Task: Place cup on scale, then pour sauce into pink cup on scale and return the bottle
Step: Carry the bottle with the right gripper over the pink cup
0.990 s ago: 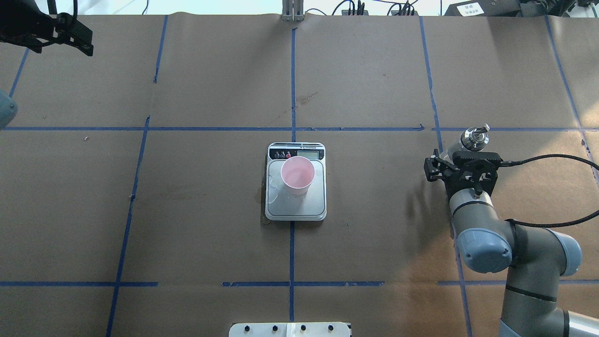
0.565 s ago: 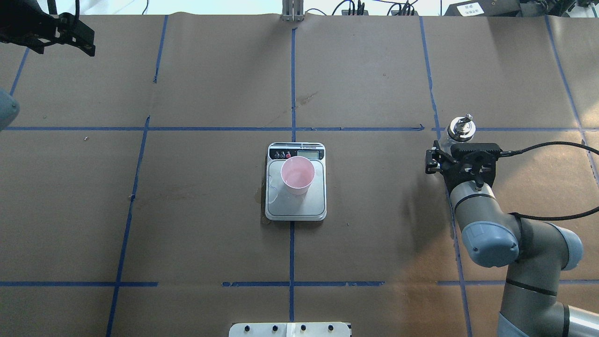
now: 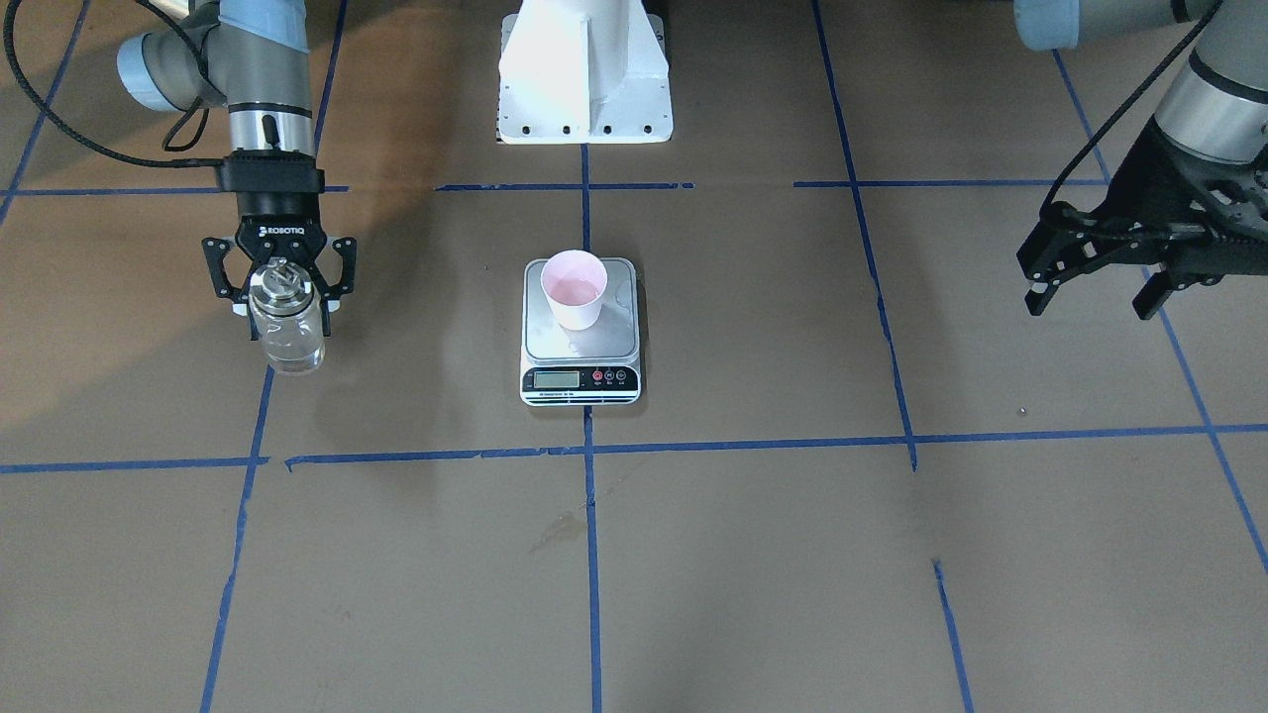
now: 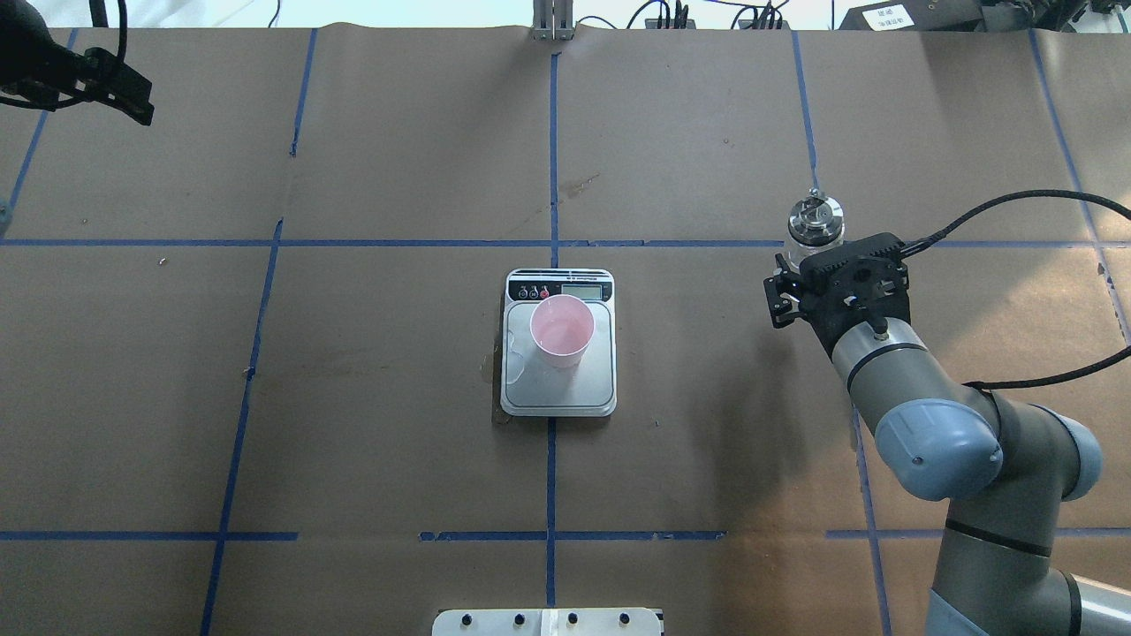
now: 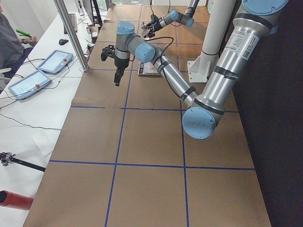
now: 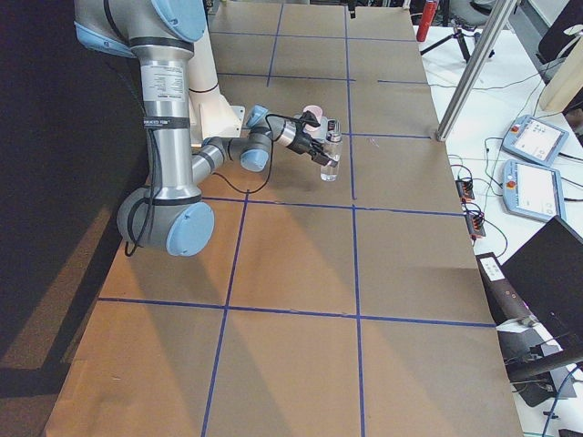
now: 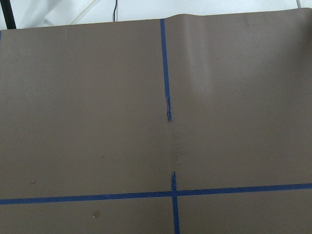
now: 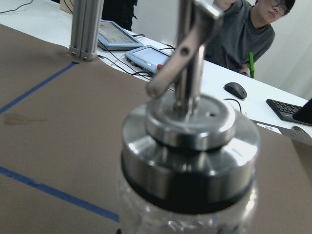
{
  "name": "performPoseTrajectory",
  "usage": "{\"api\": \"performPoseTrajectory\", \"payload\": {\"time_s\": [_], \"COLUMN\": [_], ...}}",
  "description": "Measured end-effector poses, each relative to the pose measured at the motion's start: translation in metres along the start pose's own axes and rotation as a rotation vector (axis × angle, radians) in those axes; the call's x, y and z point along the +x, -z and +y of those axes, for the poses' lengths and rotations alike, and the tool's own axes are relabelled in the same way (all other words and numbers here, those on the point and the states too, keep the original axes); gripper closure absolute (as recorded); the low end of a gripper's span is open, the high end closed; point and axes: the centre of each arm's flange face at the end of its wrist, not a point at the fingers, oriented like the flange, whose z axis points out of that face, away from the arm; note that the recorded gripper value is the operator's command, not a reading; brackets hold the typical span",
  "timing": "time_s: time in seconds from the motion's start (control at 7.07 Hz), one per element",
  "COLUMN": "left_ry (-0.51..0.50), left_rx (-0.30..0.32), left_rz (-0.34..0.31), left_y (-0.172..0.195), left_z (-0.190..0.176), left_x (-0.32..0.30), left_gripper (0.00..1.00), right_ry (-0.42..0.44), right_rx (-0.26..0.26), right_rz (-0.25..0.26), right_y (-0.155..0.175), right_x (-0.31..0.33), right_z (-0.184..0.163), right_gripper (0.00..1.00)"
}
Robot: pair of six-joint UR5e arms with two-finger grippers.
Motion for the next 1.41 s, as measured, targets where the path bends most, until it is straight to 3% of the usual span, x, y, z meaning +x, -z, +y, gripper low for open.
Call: {"api": "performPoseTrajectory", "payload": {"time_s": [0.28, 0.42, 0.71, 0.99, 1.41], "left_ry": [-0.121, -0.181, -0.255, -0.264, -0.260], "left_rx": [-0.021, -0.032, -0.038, -0.042, -0.050], "left_rz": [-0.053, -0.081, -0.114, -0.122, -0.124], "left_y": [-0.006, -0.006, -0.010, -0.019, -0.025], "left_z": [0.005, 0.002, -0.006, -0.009, -0.009], "left_x": [-0.064, -0.101, -0.157, -0.176, -0.182], "left_gripper": [0.00, 0.00, 0.00, 0.00, 0.00], "right_ry": [0.129, 0.292, 0.652, 0.917, 1.152], "right_rx": [0.049, 0.068, 0.082, 0.072, 0.057], "right_rz": [-0.018, 0.020, 0.161, 0.316, 0.456], "right_y": [0.007, 0.006, 0.013, 0.020, 0.014], "right_x": [-0.025, -0.037, -0.068, -0.117, -0.148], "right_z": [-0.032, -0.042, -0.041, -0.037, -0.025], "right_gripper": [1.00, 1.00, 1.00, 1.00, 1.00]}}
